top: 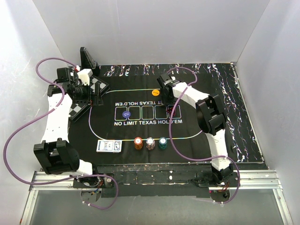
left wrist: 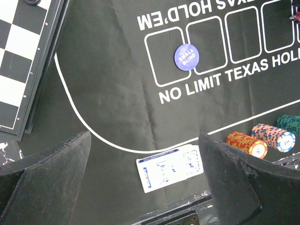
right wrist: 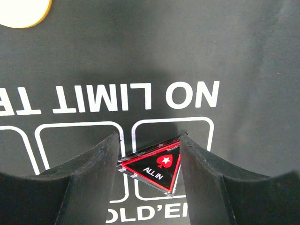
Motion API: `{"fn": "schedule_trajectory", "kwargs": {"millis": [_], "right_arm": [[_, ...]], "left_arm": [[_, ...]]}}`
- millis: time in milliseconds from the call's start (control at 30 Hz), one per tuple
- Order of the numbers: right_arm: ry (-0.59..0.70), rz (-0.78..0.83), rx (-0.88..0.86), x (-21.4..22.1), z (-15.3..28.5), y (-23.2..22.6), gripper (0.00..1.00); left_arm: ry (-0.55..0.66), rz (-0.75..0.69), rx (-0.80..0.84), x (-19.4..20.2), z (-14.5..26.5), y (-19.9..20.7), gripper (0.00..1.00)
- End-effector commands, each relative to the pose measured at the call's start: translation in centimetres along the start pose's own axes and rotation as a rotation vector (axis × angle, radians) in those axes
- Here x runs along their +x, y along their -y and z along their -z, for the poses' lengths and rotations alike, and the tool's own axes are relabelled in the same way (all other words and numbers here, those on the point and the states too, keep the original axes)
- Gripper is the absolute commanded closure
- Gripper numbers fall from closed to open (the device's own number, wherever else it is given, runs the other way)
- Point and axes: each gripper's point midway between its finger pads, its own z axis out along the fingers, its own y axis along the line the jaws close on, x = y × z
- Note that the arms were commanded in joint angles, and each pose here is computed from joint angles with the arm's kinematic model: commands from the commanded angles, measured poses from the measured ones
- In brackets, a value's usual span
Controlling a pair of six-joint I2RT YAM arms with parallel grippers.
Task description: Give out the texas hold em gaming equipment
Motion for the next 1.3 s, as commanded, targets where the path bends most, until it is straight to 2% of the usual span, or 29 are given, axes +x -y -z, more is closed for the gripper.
{"fn": "schedule_trajectory", "kwargs": {"millis": [0, 167, 367, 567, 800, 1267], "right_arm": [[-0.006, 0.061, 0.103, 1.0, 0.8, 1.8, 0.37], [-0.007, 0.077, 0.124, 3.7, 1.4, 3.1, 0.37], [0.026, 0.045, 0.126, 3.0, 3.2, 3.5, 0.37], [0.067, 0.065, 0.025, 2.1, 4.0, 0.7, 0.37], [0.044, 0.137, 0.007, 4.1, 3.0, -1.7, 0.38], [-0.02, 0.109, 0.103, 7.4, 1.9, 2.4, 0.44]], "left_arm": [[0.065, -0.04, -0.006, -0.7, 2.8, 1.0, 0.0], [0.071, -0.045, -0.008, -0.7, 3.5, 1.3, 0.0], [0.07, -0.04, -0.007, -0.6, 3.9, 1.5, 0.0], [0.057, -0.051, -0.017, 0.1, 4.0, 1.4, 0.0], [0.031, -0.054, -0.008, 0.9, 3.3, 1.3, 0.0], [0.029, -0.069, -0.023, 1.2, 3.4, 1.1, 0.0]]}}
